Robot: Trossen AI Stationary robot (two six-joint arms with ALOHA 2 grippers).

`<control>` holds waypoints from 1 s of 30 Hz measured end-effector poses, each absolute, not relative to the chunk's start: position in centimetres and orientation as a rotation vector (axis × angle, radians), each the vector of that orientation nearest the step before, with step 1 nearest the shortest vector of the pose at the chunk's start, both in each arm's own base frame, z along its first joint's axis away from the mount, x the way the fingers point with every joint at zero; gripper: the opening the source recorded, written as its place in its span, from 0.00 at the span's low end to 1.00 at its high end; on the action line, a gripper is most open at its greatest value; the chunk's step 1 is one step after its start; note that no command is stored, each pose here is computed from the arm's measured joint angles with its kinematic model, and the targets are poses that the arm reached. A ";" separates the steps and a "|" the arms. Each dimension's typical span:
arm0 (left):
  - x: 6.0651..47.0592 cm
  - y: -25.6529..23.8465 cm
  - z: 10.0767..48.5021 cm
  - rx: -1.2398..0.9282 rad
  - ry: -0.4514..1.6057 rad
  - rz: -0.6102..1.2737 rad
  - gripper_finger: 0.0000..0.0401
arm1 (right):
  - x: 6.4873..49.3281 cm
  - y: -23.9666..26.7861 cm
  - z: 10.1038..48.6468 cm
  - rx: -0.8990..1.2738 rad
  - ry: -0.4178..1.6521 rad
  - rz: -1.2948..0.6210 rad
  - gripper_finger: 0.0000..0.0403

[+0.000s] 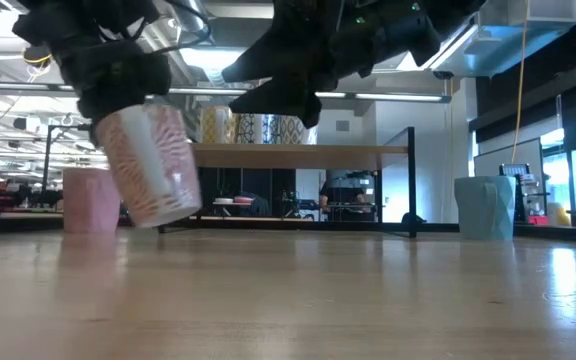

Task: Place coffee mugs
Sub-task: Put the orange pattern mug on the shelf

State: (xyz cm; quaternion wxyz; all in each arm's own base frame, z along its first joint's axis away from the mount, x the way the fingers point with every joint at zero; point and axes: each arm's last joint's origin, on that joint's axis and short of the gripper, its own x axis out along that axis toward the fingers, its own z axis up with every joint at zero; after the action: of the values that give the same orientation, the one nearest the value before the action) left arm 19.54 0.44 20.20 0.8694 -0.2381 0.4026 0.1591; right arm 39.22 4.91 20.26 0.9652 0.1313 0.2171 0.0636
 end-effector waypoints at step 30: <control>20.6 1.4 21.3 -0.540 0.694 0.279 0.05 | 39.5 4.8 20.3 0.251 0.400 0.060 0.54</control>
State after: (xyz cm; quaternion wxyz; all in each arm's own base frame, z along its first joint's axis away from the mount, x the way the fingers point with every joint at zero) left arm 20.60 1.40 21.26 0.8956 -0.2606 0.3346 0.1344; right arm 39.46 4.82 20.27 0.9718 0.1245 0.1982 0.0298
